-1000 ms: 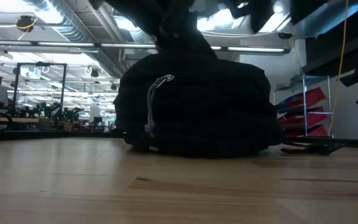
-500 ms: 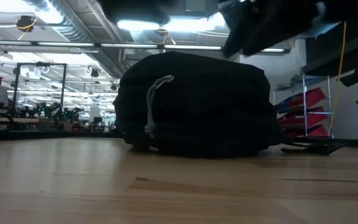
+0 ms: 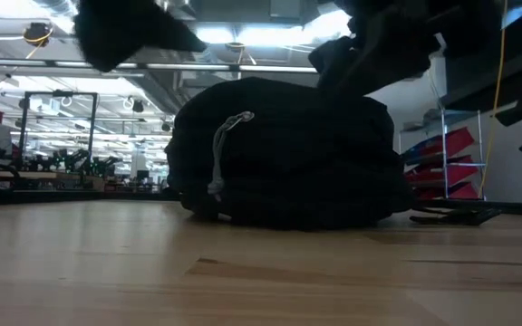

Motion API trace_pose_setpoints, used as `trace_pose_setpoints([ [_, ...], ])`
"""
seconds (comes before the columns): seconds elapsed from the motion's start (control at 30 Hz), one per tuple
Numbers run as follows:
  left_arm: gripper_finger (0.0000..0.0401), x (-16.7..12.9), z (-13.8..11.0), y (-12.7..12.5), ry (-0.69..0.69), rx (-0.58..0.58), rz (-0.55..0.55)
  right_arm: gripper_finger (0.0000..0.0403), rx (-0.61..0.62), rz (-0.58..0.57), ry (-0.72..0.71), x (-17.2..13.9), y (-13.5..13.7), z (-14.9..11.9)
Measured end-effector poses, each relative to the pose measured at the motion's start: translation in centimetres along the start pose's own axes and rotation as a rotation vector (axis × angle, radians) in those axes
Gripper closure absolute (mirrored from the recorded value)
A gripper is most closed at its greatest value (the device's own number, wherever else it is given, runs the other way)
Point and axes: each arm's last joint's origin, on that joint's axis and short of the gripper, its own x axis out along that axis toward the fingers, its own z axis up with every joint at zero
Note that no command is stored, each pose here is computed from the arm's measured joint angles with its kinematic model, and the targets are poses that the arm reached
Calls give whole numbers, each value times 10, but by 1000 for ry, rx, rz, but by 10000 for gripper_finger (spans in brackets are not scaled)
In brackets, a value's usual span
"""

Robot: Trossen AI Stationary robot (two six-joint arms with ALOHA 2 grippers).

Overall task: Unpack backpack
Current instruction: Open the black backpack

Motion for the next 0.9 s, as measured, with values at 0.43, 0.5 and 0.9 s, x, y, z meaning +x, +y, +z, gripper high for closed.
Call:
trace_pose_setpoints([
  [0.43, 127, 48, -44, 32, 82, 122, 283, 246, 7, -9, -55, 0, -1, 5],
  [0.5, 127, 47, -45, 33, 45, 141, 318, 246, 7, -8, -52, 0, -1, 5],
  [0.9, 127, 57, -34, 40, -19, 169, 358, 246, -6, -14, -80, 0, -1, 8],
])
